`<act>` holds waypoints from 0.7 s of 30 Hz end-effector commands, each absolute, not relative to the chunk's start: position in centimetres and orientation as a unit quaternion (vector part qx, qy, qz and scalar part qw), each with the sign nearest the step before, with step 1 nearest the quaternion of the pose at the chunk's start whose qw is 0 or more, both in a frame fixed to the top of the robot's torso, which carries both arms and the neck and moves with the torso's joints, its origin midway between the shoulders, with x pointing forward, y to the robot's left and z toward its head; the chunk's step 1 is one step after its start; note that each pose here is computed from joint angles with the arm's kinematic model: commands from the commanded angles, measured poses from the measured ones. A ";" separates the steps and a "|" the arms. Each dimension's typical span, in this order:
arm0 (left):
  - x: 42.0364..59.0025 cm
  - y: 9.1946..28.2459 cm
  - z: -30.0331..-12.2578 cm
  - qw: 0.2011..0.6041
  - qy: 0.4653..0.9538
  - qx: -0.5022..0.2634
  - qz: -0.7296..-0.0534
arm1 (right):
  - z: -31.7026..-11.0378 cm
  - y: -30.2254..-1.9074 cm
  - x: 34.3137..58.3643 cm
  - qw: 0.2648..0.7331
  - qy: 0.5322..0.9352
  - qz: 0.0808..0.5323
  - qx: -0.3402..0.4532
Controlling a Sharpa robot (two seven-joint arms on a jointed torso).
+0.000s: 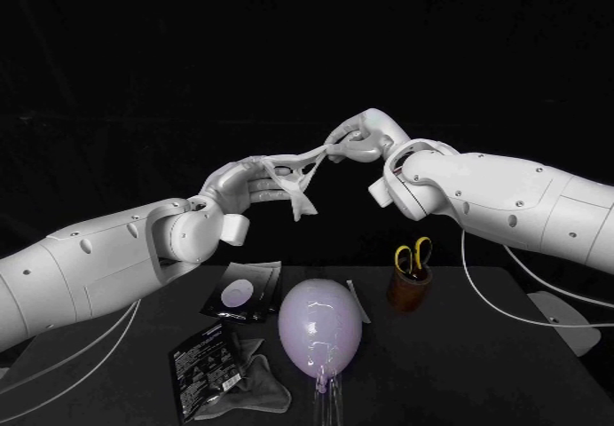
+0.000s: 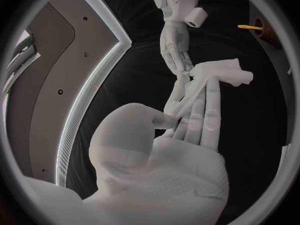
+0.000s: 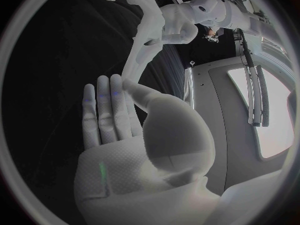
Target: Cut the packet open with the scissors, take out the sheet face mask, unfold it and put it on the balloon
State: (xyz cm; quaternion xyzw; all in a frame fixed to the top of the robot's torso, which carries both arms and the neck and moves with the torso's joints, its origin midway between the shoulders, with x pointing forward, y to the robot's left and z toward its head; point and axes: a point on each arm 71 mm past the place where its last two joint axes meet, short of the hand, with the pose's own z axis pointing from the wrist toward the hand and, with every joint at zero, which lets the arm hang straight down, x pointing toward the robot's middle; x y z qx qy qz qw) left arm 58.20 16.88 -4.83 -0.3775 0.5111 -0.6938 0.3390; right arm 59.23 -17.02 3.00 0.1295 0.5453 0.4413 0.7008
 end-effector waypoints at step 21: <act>58.6 17.6 -4.8 0.403 0.512 -0.379 -0.657 | 3.6 -16.2 58.9 0.696 0.569 0.431 0.078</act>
